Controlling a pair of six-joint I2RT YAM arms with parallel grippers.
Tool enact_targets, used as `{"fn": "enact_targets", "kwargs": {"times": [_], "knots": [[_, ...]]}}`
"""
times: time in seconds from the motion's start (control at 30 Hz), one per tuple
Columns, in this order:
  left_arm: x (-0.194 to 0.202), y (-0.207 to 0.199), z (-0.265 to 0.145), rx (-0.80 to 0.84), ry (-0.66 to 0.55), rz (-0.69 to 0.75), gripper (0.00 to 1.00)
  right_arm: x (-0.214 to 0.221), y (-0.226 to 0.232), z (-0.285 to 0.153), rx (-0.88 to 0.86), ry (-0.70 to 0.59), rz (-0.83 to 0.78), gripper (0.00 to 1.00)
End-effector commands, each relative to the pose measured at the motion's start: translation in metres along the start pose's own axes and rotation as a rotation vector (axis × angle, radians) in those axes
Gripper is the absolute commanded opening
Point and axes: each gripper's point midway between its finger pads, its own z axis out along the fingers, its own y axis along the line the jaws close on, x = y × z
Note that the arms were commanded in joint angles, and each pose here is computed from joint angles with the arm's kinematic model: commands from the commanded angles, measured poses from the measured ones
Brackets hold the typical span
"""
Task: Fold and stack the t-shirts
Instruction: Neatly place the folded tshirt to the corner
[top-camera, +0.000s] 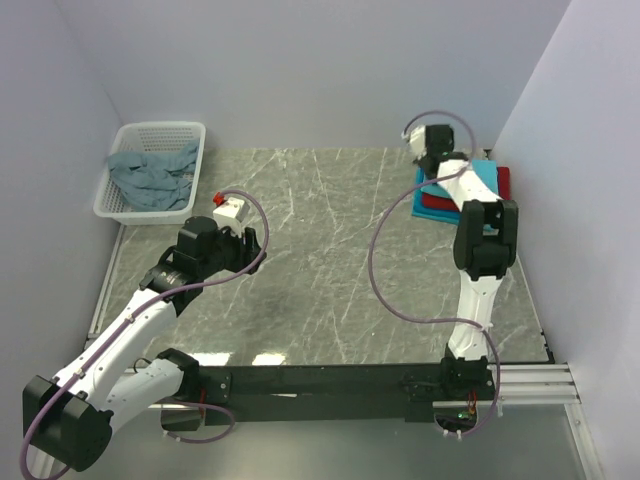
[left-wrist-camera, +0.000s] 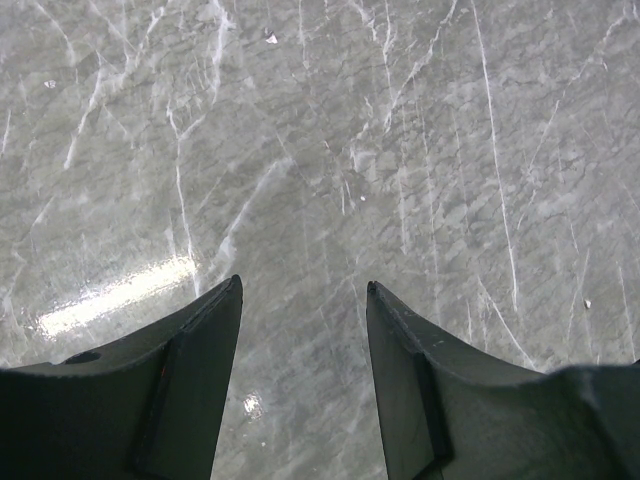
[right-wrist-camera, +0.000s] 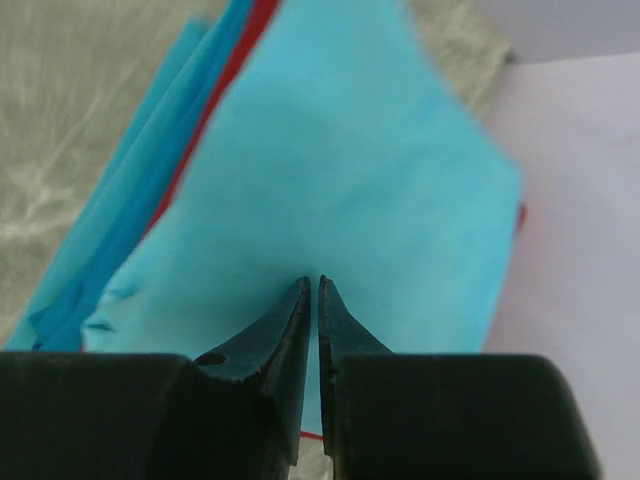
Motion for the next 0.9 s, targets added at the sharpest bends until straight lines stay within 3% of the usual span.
{"fn": "enact_targets", "kwargs": {"times": [0.0,0.07,0.1,0.27,0.63,0.8,0.87], "knots": [[-0.012,-0.003,-0.002,0.020,-0.036,0.028,0.58,0.023,0.000,0.011,0.119,0.081,-0.140,0.13],[-0.013,-0.004,-0.002,0.022,-0.038,0.029,0.59,0.055,0.021,0.015,0.102,0.138,-0.231,0.10],[-0.013,-0.004,-0.002,0.023,-0.036,0.030,0.59,0.049,0.016,0.011,0.155,0.099,-0.237,0.10],[-0.011,-0.005,0.000,0.030,-0.026,0.029,0.58,0.077,0.028,0.015,0.192,0.150,-0.320,0.10],[-0.012,-0.003,0.000,0.020,-0.031,0.028,0.58,-0.004,-0.036,-0.049,0.262,-0.061,-0.082,0.23],[-0.010,-0.003,0.000,0.020,-0.026,0.022,0.58,0.013,-0.055,-0.050,0.262,-0.042,-0.056,0.23],[-0.011,-0.003,-0.001,0.022,-0.032,0.022,0.58,0.039,-0.070,-0.041,0.286,0.004,-0.050,0.24]]}}
